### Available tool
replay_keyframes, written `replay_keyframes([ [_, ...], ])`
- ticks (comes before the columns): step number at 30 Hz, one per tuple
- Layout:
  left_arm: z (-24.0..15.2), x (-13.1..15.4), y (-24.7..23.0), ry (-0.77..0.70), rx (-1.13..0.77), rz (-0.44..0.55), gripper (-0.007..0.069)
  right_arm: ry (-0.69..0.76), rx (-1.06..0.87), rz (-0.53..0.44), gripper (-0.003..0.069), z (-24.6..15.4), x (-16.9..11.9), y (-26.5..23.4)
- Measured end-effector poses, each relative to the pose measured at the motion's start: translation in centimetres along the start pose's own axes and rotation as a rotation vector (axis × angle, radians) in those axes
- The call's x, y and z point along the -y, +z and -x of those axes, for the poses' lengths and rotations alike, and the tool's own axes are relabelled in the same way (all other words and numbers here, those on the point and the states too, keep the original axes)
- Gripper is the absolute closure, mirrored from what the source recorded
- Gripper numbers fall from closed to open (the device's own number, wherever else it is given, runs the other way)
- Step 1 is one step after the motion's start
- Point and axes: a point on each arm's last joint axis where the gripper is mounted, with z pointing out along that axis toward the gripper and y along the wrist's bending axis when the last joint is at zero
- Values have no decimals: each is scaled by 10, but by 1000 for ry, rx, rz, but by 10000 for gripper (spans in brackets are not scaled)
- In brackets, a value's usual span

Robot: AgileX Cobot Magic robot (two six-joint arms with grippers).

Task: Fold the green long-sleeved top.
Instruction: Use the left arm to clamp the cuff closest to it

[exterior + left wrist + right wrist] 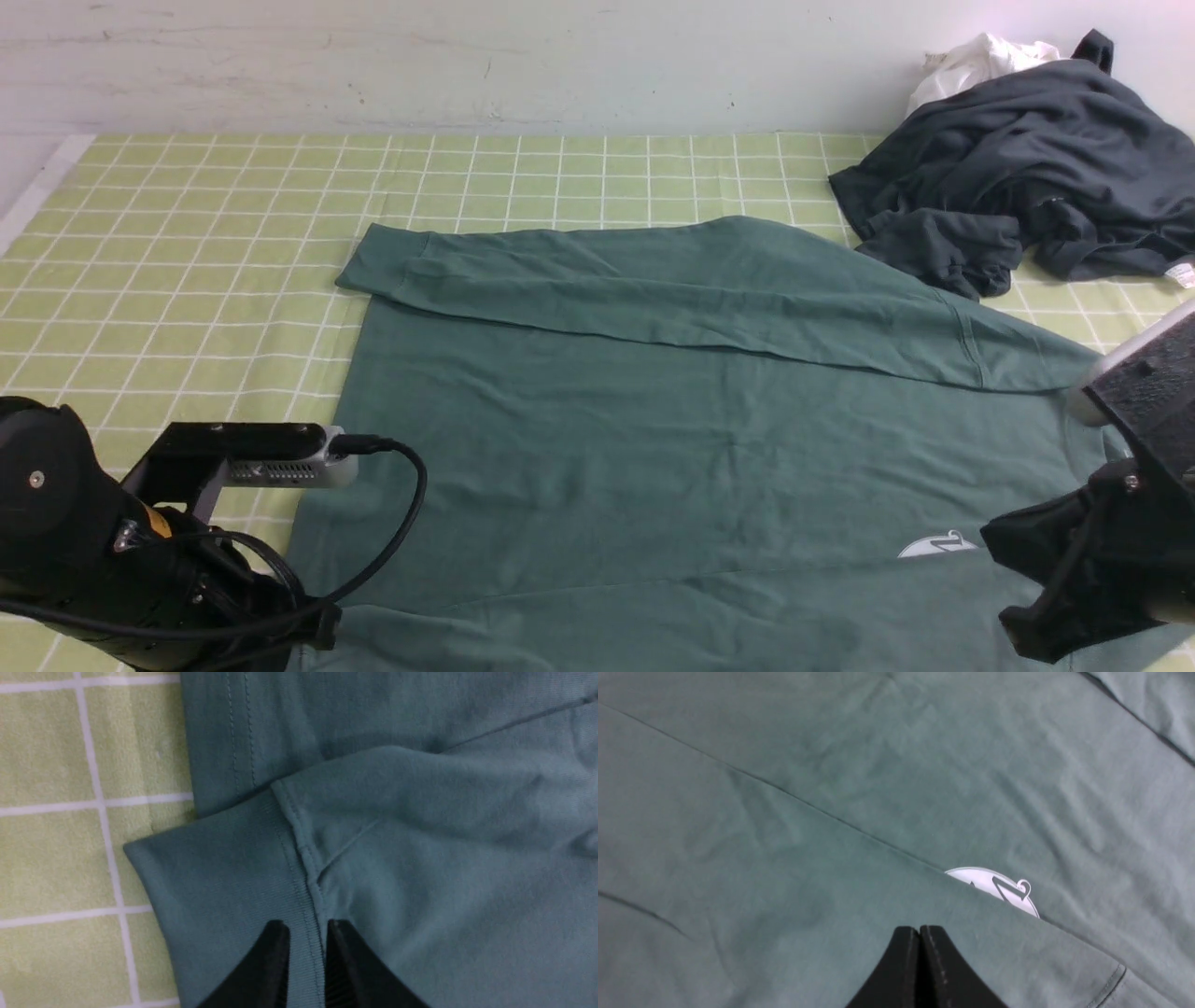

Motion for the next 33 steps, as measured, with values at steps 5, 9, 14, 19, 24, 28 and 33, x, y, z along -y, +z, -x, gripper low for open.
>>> replay_keyframes([
  [5, 4, -6, 6, -29, -4, 11, 333, 21, 24, 3, 673, 2, 0, 0],
  [9, 8, -25, 12, -109, -32, 36, 215, 24, 28, 3, 671, 3, -1, 0],
  [14, 14, -39, 24, -147, -73, 26, 223, 25, 38, 0, 671, 4, 0, 0],
  [19, 24, -39, 32, -149, -92, 11, 333, 26, 40, -1, 671, 4, 0, 0],
  [24, 30, -39, 30, -150, -76, 9, 529, 32, 41, 2, 671, 4, 0, 0],
  [28, 31, -38, 27, -145, -69, 9, 621, 32, 41, 2, 671, 4, 0, 0],
  [33, 29, -38, 25, -132, -88, 13, 618, 32, 41, 2, 671, 4, 0, 0],
])
